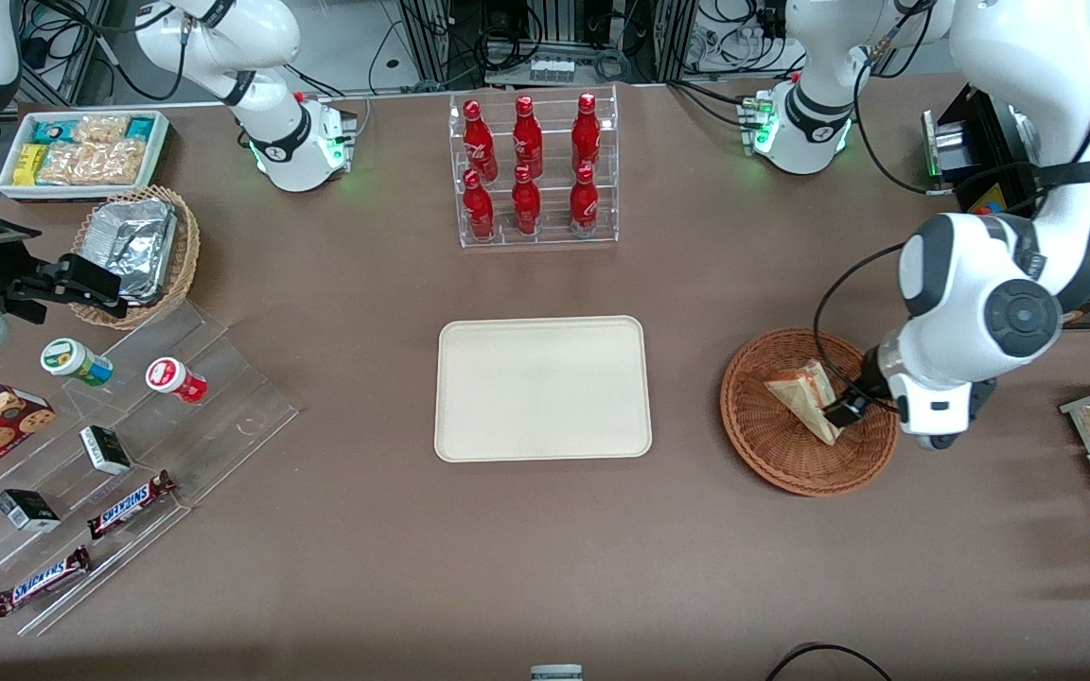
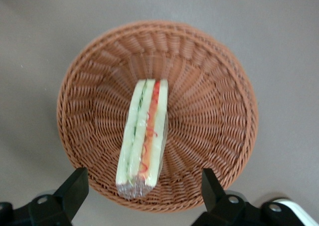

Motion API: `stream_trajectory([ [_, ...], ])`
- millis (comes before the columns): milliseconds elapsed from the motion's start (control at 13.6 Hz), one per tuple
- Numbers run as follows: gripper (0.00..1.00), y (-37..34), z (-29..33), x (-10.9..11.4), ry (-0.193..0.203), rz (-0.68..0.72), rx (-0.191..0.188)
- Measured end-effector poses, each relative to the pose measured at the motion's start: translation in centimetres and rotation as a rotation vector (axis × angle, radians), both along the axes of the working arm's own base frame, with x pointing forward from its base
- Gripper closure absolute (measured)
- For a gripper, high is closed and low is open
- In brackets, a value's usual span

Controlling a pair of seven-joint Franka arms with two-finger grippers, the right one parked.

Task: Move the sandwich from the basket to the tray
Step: 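Lower the open left gripper and grasp the sandwich's wrapped end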

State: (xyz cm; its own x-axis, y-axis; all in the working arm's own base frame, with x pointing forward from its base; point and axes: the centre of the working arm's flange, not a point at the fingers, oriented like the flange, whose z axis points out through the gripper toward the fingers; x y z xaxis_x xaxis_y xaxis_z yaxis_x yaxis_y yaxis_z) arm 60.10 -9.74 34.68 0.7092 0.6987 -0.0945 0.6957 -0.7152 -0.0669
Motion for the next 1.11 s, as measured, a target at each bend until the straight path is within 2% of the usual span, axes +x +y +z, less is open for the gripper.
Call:
stream_trajectory([
  [516, 0.00, -0.4, -4.0, -2.3, 0.037, -0.006, 0.013],
  [885, 0.00, -0.2, -5.5, -3.0, 0.020, -0.007, 0.014],
  [1107, 0.00, -0.8, -6.6, -3.3, 0.029, -0.018, 0.016],
])
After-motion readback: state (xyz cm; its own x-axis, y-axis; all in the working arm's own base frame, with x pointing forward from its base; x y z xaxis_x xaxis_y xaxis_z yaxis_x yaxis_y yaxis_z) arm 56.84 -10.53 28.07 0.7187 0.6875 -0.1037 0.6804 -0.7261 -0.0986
